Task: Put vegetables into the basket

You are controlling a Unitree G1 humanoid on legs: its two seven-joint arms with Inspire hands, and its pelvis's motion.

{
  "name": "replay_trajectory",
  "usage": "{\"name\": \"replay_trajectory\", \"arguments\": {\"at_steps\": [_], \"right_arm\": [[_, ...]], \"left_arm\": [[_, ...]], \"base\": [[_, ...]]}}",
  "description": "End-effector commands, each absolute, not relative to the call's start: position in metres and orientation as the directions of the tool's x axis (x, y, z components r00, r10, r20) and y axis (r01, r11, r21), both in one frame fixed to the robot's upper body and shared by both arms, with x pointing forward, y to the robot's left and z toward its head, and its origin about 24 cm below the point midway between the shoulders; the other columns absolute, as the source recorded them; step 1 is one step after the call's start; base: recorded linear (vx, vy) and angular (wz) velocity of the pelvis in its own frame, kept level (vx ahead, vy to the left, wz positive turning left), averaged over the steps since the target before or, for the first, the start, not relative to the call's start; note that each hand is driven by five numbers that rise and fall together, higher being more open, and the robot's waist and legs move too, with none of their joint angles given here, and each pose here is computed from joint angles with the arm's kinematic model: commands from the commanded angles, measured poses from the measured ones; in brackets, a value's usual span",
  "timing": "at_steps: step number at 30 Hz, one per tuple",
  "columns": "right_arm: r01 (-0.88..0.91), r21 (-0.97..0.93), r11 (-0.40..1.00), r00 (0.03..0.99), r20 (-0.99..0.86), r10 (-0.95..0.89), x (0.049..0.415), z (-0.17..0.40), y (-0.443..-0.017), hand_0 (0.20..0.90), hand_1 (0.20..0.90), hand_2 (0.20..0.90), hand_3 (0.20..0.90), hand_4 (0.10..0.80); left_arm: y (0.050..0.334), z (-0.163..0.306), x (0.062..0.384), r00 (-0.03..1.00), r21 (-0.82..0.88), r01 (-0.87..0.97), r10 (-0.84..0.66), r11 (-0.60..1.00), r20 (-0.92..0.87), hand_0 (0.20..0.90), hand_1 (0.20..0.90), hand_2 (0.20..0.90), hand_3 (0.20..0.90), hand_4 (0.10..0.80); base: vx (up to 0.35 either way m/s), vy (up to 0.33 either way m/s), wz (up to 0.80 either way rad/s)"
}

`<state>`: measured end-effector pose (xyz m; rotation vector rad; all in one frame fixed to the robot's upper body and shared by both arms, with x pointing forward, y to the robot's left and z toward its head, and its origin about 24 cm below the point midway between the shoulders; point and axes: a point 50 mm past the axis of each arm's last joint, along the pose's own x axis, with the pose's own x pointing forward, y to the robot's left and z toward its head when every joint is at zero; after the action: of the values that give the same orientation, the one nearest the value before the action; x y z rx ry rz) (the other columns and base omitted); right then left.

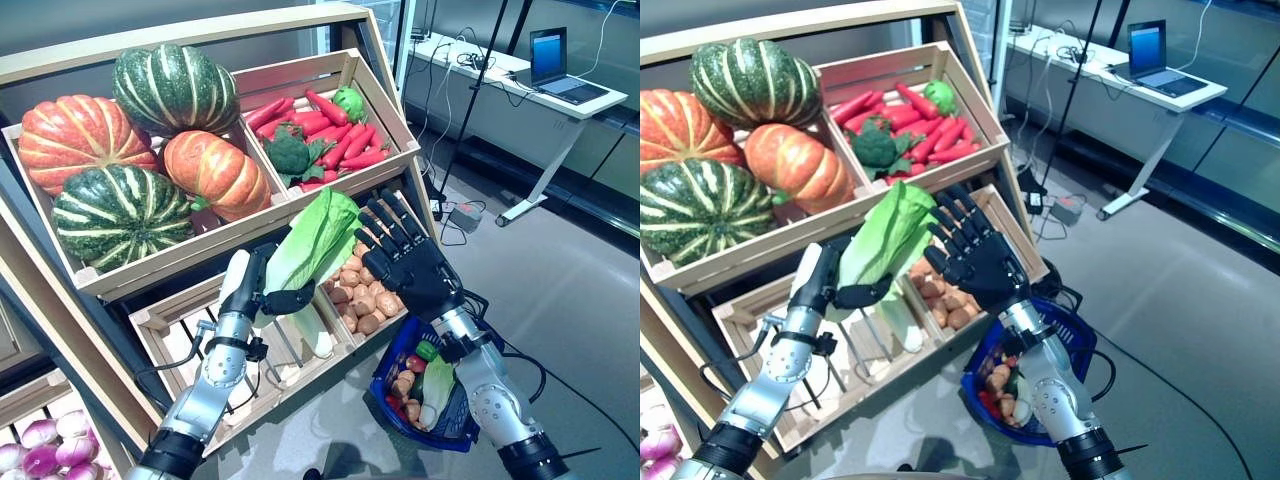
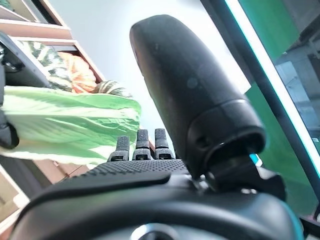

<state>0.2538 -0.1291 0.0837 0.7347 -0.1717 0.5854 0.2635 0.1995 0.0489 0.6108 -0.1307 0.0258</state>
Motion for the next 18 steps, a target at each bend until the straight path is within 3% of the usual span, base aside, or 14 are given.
{"name": "replay_trajectory", "arguments": {"at_steps": [1, 12, 18], "right_arm": [[-0.737, 0.505, 0.450, 0.676, 0.568, 0.469, 0.257, 0.131, -0.111, 0.900, 0.900, 0.900, 0.900, 0.800], [-0.680, 0.559, 0.475, 0.734, 0.518, 0.440, 0.261, 0.118, -0.109, 0.900, 0.900, 0.900, 0.900, 0.800], [-0.714, 0.457, 0.530, 0.688, 0.598, 0.411, 0.258, 0.134, -0.120, 0.900, 0.900, 0.900, 0.900, 0.800]], "left_arm": [[0.171, 0.133, 0.292, 0.837, 0.520, -0.182, -0.146, 0.834, 0.527, 0.300, 0.300, 0.300, 0.300, 0.400], [0.165, 0.143, 0.293, 0.808, 0.456, -0.208, -0.111, 0.865, 0.579, 0.300, 0.300, 0.300, 0.300, 0.400], [0.174, 0.137, 0.293, 0.836, 0.473, -0.230, -0.076, 0.851, 0.544, 0.300, 0.300, 0.300, 0.300, 0.400]], "base": [[0.013, 0.003, -0.04], [0.002, 0.000, -0.02], [0.000, 0.000, 0.00]]}}
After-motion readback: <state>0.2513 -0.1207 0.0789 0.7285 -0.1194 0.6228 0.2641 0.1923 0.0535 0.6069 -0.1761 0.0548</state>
